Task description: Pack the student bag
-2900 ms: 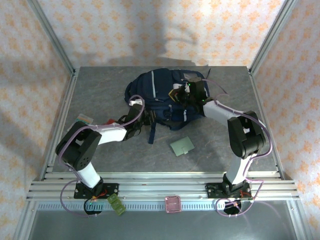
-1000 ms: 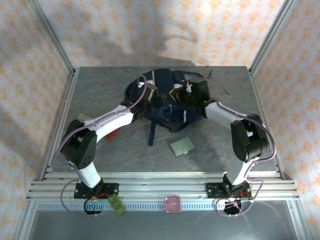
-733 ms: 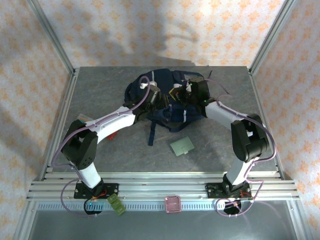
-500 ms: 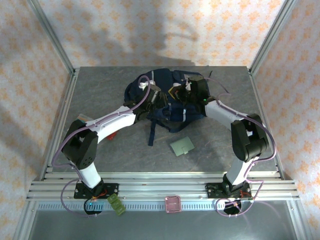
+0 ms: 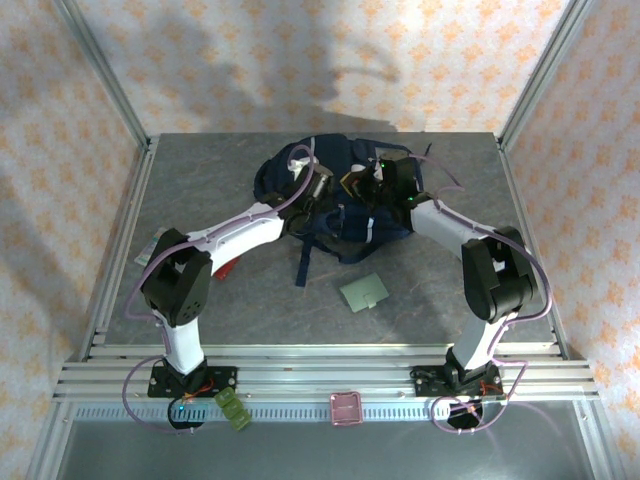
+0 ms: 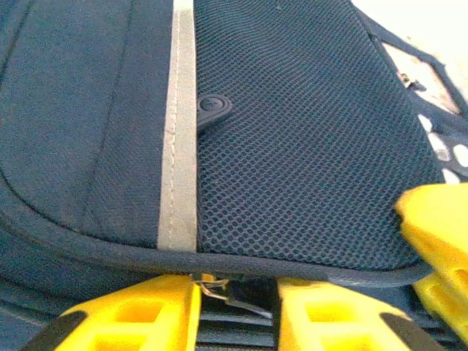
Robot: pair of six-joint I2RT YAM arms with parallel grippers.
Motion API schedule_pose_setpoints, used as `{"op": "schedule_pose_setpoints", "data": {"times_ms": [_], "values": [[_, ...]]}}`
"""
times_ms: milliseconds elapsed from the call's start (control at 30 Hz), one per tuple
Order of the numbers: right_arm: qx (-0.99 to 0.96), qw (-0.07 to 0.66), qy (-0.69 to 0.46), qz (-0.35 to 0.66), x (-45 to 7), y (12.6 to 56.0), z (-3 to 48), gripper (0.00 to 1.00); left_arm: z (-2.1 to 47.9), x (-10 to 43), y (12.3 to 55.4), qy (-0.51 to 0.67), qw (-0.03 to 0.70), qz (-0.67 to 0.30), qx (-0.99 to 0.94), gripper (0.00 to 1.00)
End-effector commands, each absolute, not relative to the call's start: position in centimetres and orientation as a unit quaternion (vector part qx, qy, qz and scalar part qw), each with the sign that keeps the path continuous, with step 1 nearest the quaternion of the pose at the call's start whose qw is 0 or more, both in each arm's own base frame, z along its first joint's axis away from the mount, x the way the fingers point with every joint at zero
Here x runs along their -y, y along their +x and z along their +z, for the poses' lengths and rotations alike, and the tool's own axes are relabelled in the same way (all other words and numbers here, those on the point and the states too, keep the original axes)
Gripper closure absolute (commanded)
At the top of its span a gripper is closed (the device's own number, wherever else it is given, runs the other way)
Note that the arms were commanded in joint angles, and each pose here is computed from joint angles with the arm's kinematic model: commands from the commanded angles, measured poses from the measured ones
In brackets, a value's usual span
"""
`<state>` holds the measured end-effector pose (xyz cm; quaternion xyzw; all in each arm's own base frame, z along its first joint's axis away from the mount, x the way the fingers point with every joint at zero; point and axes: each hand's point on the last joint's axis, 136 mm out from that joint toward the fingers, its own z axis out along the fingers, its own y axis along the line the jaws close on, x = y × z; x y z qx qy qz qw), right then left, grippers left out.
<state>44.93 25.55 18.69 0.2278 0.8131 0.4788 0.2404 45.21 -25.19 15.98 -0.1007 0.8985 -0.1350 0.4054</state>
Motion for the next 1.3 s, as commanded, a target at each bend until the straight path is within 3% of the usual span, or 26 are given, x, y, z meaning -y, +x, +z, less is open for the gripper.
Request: {"op": "schedule_pose_setpoints", "data": {"times_ms": [0, 267, 367, 433, 500, 567, 933, 1067, 1100, 1167, 1267], "values": [[-0.737, 0.319, 0.127, 0.582, -28.0, 44.9, 30.3, 1.0, 13.0, 24.0, 44.9, -0.087, 0.377, -0.087, -0.918, 0.57], [-0.735, 0.314, 0.119, 0.59, -28.6, 44.5, 30.4, 1.0, 11.7, 26.0, 45.8, -0.062, 0.359, -0.107, -0.925, 0.5], [-0.738, 0.309, 0.115, 0.589, -28.9, 44.3, 30.2, 1.0, 11.2, 26.0, 46.1, -0.056, 0.352, -0.092, -0.93, 0.8], [-0.739, 0.311, 0.114, 0.587, -28.8, 44.3, 30.1, 1.0, 11.0, 25.8, 46.2, -0.054, 0.349, -0.083, -0.932, 0.83], [-0.74, 0.314, 0.112, 0.584, -28.7, 44.2, 30.1, 1.0, 11.2, 25.5, 46.1, -0.051, 0.351, -0.078, -0.932, 0.98], [-0.744, 0.317, 0.112, 0.577, -28.5, 44.2, 29.9, 1.0, 11.5, 25.1, 45.9, -0.049, 0.352, -0.073, -0.932, 1.0], [-0.774, 0.318, 0.13, 0.532, -26.1, 44.0, 26.7, 1.0, 12.9, 17.8, 43.9, -0.049, 0.342, -0.041, -0.937, 1.0], [-0.775, 0.307, 0.13, 0.537, -26.3, 43.8, 26.1, 1.0, 13.6, 19.2, 43.8, -0.015, 0.341, -0.079, -0.937, 1.0], [-0.775, 0.306, 0.129, 0.538, -26.4, 43.8, 26.1, 1.0, 13.8, 19.8, 43.8, -0.006, 0.339, -0.093, -0.936, 0.95], [-0.774, 0.308, 0.128, 0.538, -26.3, 43.8, 26.3, 1.0, 14.1, 20.7, 43.9, 0.006, 0.336, -0.113, -0.935, 0.74], [-0.775, 0.31, 0.126, 0.536, -26.3, 43.8, 26.4, 1.0, 14.6, 21.0, 44.0, 0.016, 0.338, -0.117, -0.934, 0.61]]}}
